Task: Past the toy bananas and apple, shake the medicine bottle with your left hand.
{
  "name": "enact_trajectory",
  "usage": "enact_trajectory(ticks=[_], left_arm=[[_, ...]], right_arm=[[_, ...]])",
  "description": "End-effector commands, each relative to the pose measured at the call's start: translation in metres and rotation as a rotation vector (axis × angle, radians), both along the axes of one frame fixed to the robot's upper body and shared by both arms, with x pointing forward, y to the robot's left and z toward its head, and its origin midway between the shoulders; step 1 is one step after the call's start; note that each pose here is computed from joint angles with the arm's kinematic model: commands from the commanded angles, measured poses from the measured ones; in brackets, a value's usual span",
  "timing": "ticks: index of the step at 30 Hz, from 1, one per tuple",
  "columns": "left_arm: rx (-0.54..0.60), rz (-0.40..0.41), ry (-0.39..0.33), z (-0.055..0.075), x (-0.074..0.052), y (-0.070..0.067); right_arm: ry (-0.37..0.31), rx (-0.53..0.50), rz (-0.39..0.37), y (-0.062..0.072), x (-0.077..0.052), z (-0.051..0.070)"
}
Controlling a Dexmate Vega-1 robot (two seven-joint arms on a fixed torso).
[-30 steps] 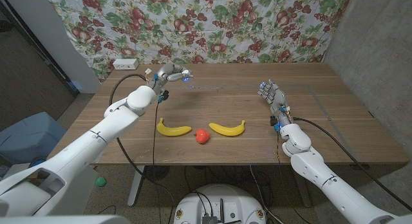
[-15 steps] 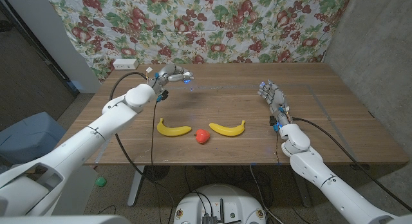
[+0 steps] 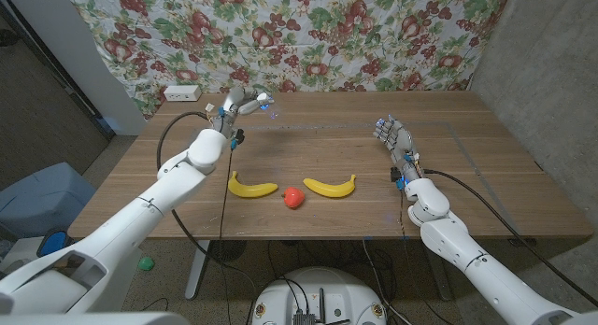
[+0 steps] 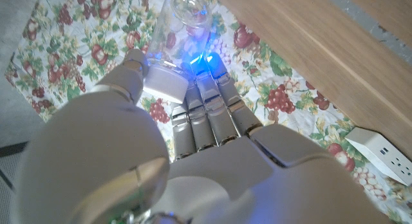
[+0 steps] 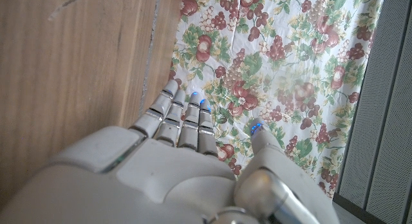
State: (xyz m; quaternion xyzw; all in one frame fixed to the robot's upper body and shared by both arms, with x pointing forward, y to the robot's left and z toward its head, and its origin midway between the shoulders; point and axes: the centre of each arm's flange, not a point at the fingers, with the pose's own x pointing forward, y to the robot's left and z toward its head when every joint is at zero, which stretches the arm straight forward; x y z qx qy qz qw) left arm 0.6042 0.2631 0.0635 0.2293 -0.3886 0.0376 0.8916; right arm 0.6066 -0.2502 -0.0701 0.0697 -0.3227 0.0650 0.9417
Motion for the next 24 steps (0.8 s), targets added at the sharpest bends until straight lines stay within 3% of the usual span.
enact_trajectory(ticks=[1,8,24], left_arm=[[-0.199,0.074,-0.142,-0.012,-0.009,0.006],[-0.155,0.061,-0.106,-0.009,-0.007,0.003],[0.179,-0.011,0.125,0.008,0.003,-0.01]], right_arm=[[-0.001,-0.001,0.001,0.0,0.001,0.002],[-0.002,-0.005,0.001,-0.001,0.002,0.003],[-0.001,0.002,0.001,-0.005,0.001,0.0]])
